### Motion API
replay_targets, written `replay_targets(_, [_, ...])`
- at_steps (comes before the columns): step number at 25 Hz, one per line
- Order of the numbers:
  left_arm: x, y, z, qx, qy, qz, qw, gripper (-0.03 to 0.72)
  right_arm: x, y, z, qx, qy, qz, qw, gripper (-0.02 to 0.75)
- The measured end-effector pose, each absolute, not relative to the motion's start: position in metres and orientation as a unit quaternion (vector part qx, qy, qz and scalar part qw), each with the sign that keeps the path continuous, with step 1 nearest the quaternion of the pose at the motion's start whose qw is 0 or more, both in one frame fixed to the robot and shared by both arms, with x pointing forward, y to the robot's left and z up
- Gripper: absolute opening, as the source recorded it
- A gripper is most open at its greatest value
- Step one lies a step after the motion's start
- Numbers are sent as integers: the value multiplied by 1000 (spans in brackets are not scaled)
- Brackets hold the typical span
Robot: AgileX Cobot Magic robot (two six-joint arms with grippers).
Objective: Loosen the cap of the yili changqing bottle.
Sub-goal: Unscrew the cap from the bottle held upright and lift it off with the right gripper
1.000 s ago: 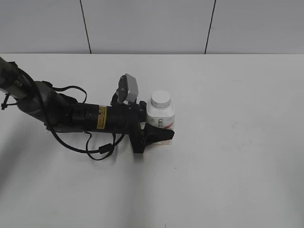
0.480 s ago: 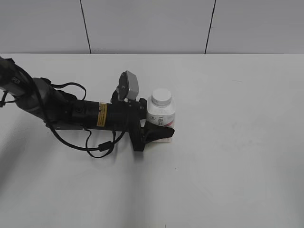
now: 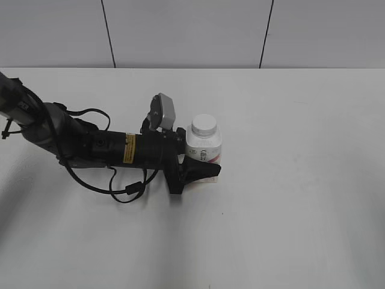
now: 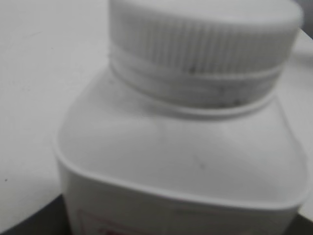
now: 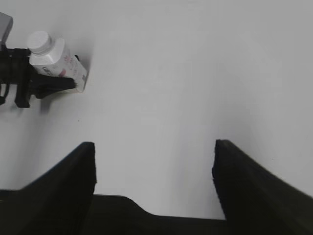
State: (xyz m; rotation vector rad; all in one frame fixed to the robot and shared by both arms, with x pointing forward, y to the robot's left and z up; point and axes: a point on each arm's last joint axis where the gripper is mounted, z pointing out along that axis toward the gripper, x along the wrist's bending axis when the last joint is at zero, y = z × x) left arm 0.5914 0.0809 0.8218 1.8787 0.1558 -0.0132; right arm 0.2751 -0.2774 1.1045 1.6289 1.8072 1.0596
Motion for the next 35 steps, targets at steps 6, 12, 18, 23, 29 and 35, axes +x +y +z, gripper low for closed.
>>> replay_targets(6, [591, 81, 822, 806, 67, -6, 588, 430, 320, -272, 1128, 623, 668, 374, 163, 586])
replay_targets(12, [591, 81, 822, 806, 66, -6, 588, 430, 397, -266, 1129, 662, 673, 327, 38, 586])
replay_targets(18, [591, 80, 822, 807, 64, -7, 587, 430, 455, -249, 1126, 677, 670, 301, -46, 586])
replay_targets(23, [591, 80, 822, 808, 64, -6, 586, 429, 489, -207, 1117, 678, 690, 243, -70, 586])
replay_targets(29, [591, 80, 821, 809, 65, -5, 584, 429, 525, -161, 1094, 689, 695, 187, -87, 585])
replay_targets(35, [592, 80, 821, 811, 66, -3, 581, 429, 555, -122, 1063, 684, 706, 149, -105, 574])
